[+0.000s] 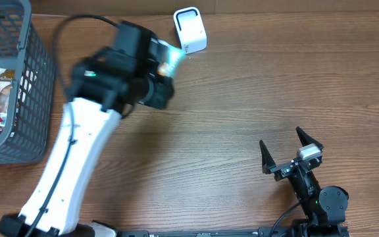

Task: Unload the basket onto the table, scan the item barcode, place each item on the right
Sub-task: 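Lift the held packages out and carry them toward the table center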

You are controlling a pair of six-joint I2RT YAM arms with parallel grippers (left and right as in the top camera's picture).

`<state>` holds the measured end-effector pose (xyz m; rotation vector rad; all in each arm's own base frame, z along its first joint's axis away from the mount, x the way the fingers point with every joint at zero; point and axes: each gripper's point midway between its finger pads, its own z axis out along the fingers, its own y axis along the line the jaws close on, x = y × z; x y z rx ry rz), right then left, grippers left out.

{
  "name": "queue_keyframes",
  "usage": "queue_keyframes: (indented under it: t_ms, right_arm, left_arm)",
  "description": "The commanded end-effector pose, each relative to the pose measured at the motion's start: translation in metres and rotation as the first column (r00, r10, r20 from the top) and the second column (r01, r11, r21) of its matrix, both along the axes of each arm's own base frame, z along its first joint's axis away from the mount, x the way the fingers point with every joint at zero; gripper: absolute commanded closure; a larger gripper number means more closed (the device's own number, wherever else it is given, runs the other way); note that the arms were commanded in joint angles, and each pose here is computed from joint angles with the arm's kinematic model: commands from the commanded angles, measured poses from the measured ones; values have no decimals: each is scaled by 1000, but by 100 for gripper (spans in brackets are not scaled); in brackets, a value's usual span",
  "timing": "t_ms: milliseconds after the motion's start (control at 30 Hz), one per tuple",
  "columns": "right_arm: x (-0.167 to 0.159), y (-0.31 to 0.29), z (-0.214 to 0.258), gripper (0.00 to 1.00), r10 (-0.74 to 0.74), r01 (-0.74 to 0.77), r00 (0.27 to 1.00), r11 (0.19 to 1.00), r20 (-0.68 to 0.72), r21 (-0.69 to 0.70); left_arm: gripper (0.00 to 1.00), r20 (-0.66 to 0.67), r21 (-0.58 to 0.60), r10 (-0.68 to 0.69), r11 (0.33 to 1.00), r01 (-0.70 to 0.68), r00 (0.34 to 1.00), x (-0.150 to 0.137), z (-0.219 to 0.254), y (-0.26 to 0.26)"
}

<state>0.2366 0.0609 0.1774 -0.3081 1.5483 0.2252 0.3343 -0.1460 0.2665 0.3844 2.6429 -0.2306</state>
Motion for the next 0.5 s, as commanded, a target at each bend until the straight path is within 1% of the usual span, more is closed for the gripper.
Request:
queue_keyframes:
  t_ms: [0,133,300,467]
  right_arm:
    - [1,-1,-2,0,-7,6,1000,1000,1,8]
    - [1,-1,-2,0,-7,6,1000,1000,1,8]
    - [1,-1,-2,0,-7,7,1000,1000,0,8]
    - [1,-1,-2,0,-7,7,1000,1000,0,8]
  left_arm:
    - [49,-10,-7,3,1000,-3,1000,-6,-33,-29]
    - [48,-26,-21,-41,999,40,999,-16,-84,-61]
    - [48,-46,-21,-71,997,70,996,-29,-121,-77]
    - [48,-59,-2,-53,999,53,997,-38,-144,-78]
